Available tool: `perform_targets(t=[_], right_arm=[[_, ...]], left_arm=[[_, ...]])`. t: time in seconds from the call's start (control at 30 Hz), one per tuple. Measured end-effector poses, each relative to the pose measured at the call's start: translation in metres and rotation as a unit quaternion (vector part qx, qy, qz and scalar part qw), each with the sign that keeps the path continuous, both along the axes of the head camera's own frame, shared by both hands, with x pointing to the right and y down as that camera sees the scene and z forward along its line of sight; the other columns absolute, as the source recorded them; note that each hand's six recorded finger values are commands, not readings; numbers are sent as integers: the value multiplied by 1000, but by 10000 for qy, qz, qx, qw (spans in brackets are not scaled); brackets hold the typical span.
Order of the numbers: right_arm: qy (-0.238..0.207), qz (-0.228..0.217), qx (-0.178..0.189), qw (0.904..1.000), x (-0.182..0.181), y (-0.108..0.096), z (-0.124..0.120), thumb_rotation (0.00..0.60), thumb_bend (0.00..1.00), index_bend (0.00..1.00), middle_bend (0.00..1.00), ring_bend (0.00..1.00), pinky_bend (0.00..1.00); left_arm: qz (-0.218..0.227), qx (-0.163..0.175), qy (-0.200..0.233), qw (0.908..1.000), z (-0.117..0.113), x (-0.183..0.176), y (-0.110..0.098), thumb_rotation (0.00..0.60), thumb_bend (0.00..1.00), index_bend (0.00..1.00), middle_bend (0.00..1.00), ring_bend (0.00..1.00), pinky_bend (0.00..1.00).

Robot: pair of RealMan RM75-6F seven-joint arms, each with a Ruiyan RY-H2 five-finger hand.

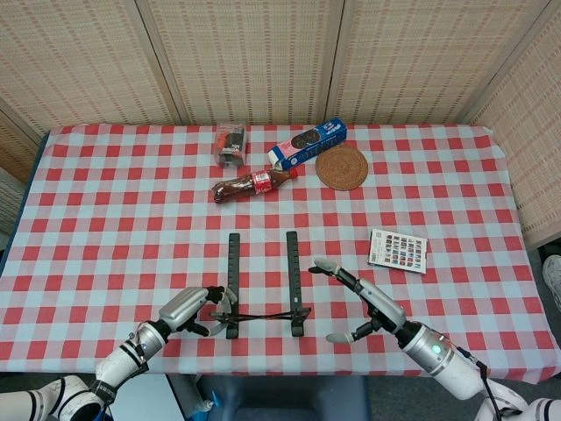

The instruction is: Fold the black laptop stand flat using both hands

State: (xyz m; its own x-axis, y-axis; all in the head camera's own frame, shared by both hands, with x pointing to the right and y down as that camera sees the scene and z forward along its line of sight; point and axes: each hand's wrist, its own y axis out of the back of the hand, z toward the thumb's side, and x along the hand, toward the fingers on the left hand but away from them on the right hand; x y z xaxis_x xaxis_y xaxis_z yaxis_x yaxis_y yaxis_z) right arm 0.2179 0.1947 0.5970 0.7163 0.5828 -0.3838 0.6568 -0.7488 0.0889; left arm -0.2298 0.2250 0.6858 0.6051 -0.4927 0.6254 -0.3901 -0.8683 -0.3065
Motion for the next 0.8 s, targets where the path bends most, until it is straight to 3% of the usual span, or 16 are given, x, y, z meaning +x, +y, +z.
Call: perform_targets(t=[0.13, 0.37, 0.6, 0.8], right_arm=[[156, -78, 84, 9998, 2, 1, 3, 600, 96, 53, 119, 3, 38], [1006, -546, 355, 9928, 5, 11, 14, 600, 141, 61, 119, 4, 38], [1787, -799, 301, 9802, 9, 18, 30, 600, 228, 254, 202, 19, 48], [2202, -918, 201, 9709, 0, 21, 46, 600, 228, 335, 213, 25, 50]], left_arm=[[-36, 12, 2, 10000, -1, -2, -1, 571, 363, 528, 300, 299, 328], [-2, 82, -39, 10000, -3, -7, -4, 580, 362, 527, 300, 299, 328], [13, 82, -45, 10000, -4, -8, -5, 584, 363, 525, 300, 299, 328], [23, 70, -48, 10000, -5, -8, -6, 582, 362, 521, 300, 299, 328]])
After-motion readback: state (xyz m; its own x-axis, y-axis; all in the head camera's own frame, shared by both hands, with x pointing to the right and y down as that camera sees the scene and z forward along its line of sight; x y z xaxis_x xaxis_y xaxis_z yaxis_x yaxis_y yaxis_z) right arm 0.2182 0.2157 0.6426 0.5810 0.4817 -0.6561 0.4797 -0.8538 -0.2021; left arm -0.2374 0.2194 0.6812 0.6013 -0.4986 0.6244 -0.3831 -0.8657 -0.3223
